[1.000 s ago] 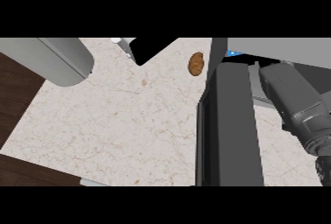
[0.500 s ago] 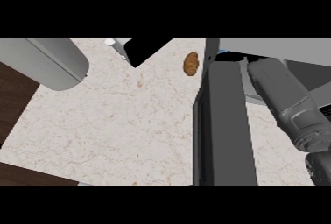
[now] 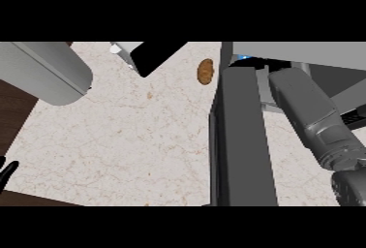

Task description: Pick up the milk, place it into the microwave and close the microwave

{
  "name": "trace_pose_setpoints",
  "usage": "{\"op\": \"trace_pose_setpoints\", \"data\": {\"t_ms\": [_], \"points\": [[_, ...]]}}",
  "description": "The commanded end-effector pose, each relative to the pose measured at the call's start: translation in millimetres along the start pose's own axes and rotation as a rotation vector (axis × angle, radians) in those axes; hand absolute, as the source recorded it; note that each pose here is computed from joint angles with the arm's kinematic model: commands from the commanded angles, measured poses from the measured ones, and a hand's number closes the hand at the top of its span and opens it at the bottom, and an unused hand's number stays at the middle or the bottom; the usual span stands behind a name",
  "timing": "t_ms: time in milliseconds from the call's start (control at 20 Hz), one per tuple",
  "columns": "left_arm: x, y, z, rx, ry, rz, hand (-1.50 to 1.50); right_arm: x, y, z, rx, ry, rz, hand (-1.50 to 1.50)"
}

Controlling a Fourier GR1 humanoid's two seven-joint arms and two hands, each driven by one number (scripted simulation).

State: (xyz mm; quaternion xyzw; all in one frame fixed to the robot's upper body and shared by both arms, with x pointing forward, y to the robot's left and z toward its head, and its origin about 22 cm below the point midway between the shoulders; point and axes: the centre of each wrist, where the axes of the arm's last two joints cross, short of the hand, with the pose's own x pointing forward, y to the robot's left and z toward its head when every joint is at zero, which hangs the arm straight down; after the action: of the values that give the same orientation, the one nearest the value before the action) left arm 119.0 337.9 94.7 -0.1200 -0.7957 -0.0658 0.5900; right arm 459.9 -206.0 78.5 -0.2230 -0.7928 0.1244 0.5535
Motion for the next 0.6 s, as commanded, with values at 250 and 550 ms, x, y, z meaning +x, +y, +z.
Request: {"op": "trace_pose_setpoints", "data": {"t_ms": [250, 550], "points": [[-23, -8, 5, -0.025, 0.031, 0.027, -1.50, -19, -9, 11, -0.009, 0.023, -0.058, -1.50], [-35, -23, -4, -0.158, 0.042, 0.068, -1.50, -43, -27, 25, 0.088, 0.035, -0.220, -1.50]]}}
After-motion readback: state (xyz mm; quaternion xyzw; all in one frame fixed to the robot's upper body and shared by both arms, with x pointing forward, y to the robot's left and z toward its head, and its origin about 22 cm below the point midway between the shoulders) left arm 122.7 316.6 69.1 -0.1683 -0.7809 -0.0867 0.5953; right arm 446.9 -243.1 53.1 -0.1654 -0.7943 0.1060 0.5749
